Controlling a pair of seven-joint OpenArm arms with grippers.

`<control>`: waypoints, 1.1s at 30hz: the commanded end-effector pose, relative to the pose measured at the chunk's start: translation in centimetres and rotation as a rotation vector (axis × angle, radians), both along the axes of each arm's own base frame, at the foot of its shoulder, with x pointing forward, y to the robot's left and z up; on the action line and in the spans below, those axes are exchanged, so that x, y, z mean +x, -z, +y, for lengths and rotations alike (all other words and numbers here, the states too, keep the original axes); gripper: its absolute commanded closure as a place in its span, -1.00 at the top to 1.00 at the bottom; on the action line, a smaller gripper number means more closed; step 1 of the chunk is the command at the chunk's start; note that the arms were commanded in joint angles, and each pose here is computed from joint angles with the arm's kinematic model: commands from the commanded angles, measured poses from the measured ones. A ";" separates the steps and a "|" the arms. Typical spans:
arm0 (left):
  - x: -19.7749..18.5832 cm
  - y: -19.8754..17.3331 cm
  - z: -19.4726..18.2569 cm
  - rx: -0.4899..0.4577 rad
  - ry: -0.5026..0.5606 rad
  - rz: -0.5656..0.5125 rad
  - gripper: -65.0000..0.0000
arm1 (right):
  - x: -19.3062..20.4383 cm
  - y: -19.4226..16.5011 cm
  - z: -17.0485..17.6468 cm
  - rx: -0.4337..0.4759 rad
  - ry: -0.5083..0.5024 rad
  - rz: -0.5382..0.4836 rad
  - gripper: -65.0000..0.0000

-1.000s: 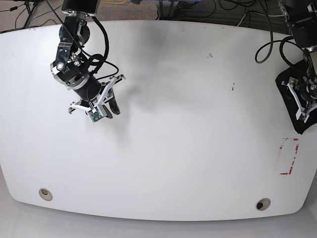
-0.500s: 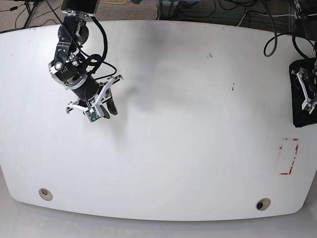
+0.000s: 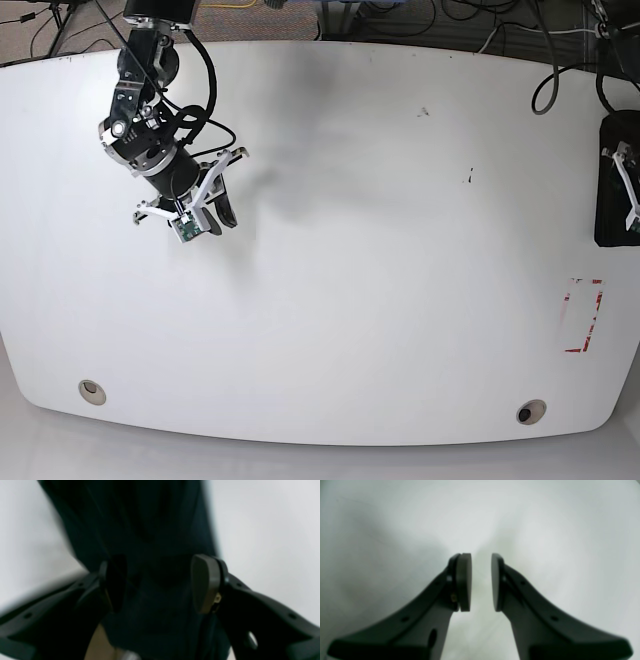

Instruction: Layout the t-shirt on the table in an organized manner, then fold the t-shirt properly

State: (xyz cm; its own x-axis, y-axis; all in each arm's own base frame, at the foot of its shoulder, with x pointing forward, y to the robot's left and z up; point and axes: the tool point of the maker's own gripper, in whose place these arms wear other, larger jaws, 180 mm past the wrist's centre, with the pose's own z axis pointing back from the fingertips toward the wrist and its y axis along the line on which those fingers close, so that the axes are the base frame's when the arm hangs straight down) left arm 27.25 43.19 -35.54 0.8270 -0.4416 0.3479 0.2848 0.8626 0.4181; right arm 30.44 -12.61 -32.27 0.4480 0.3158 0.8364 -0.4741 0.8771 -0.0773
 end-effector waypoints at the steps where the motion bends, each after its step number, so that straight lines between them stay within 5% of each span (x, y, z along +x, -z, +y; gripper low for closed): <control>1: 1.3 -2.4 -0.1 0.042 0.024 -0.055 0.18 | 0.8 -2.1 0.3 0.012 -0.011 -0.074 -0.60; 9: 3.6 -5.4 -5.0 0.053 0.103 -0.179 0.18 | 1.5 -2.7 0.1 0.006 -0.012 -0.101 -0.59; 21: 6.9 -5.0 -19.8 -0.173 0.316 -0.481 0.18 | 3.4 -0.1 -1.4 -0.041 0.012 -0.163 -0.60; 33: 5.1 -5.1 -26.5 -0.339 0.184 -0.814 0.18 | 0.7 3.2 -6.2 0.000 0.145 -0.154 -0.60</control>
State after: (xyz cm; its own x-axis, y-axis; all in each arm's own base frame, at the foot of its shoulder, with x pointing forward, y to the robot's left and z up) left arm 32.63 17.87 -31.87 0.2624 -0.3432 0.9019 0.1647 0.9368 0.3086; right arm 31.30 -18.74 -36.80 0.4020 0.2606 0.8778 -0.3248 0.9369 -0.1294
